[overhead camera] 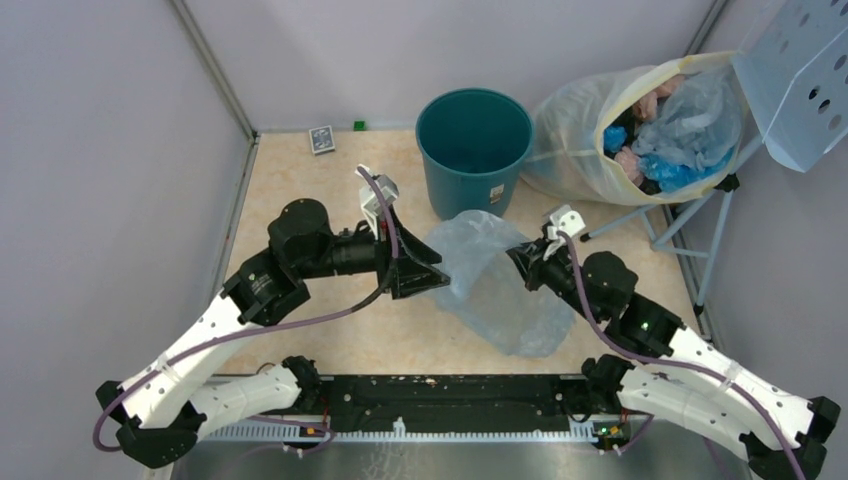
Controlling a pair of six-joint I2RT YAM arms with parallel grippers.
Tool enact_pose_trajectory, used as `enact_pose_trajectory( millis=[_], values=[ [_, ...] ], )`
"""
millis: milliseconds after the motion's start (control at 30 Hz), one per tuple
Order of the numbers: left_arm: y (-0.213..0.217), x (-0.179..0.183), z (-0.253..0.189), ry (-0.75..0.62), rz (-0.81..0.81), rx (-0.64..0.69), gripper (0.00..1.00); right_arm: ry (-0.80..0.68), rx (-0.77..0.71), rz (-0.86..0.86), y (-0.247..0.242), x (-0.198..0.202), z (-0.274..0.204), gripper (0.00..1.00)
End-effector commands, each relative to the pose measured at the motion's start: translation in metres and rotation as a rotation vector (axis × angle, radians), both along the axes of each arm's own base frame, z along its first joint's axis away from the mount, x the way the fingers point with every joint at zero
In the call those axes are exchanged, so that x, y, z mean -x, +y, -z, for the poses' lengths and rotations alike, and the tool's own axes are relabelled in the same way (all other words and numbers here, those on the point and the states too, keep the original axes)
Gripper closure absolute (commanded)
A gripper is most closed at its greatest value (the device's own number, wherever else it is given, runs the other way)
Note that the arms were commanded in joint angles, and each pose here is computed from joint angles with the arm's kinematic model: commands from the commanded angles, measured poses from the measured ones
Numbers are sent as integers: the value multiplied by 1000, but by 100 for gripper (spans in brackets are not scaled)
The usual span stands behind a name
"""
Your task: Put the trash bags into the trash bin
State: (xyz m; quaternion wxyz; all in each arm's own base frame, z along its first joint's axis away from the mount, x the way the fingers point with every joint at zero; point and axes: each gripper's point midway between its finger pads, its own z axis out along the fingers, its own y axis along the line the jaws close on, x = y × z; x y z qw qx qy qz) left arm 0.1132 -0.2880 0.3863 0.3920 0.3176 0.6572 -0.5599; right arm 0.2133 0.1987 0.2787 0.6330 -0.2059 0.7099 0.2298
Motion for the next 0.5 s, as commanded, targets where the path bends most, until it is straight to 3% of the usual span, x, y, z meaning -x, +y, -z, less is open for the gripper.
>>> enact_pose_trajectory(
  millis=[0, 67, 167, 233, 467],
  values=[
    [10, 3, -6, -52, -14, -12, 16, 175, 24, -121, 20, 20, 48, 100],
    [19, -13, -3, -34, -132, -66, 2, 245, 44, -83, 18, 19, 63, 100],
    [48, -51, 13, 17, -422, -175, 1, 353, 81, -92, 21, 25, 90, 98],
    [58, -65, 26, 41, -528, -224, 1, 411, 96, -111, 25, 31, 107, 96],
    [50, -93, 75, 101, -602, -318, 10, 538, 99, -141, 29, 47, 136, 92]
  ],
)
